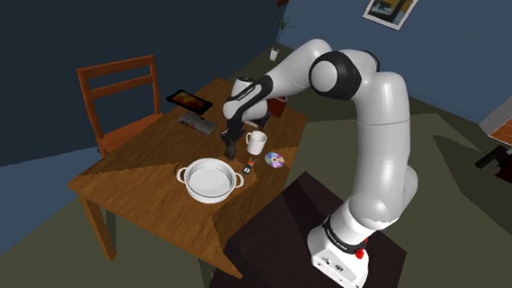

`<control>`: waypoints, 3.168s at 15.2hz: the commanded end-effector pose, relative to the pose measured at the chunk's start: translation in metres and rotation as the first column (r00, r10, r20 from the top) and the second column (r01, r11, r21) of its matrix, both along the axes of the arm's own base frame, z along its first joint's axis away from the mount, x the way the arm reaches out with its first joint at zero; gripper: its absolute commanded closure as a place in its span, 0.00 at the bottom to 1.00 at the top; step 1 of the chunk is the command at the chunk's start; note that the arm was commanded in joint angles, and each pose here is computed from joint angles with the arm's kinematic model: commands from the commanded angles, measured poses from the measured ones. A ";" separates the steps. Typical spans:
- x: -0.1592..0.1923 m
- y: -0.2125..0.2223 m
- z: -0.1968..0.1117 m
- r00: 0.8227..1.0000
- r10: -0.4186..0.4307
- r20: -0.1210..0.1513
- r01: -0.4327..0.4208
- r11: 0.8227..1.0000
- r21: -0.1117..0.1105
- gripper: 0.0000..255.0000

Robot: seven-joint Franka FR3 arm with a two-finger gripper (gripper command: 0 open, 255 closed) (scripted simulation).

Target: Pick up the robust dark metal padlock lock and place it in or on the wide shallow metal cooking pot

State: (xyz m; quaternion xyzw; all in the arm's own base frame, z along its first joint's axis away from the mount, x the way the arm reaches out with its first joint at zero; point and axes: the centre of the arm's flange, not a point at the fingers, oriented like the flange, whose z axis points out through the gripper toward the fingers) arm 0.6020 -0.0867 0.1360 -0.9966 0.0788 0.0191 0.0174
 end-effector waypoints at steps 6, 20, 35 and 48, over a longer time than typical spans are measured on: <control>0.000 0.000 0.037 1.000 0.000 0.000 0.000 1.000 0.000 1.00; 0.000 0.000 0.107 1.000 0.000 0.000 0.000 1.000 0.000 1.00; -0.066 0.178 0.127 1.000 0.000 0.000 0.000 1.000 0.000 1.00; -0.066 0.178 0.059 1.000 0.000 0.000 0.000 1.000 0.000 1.00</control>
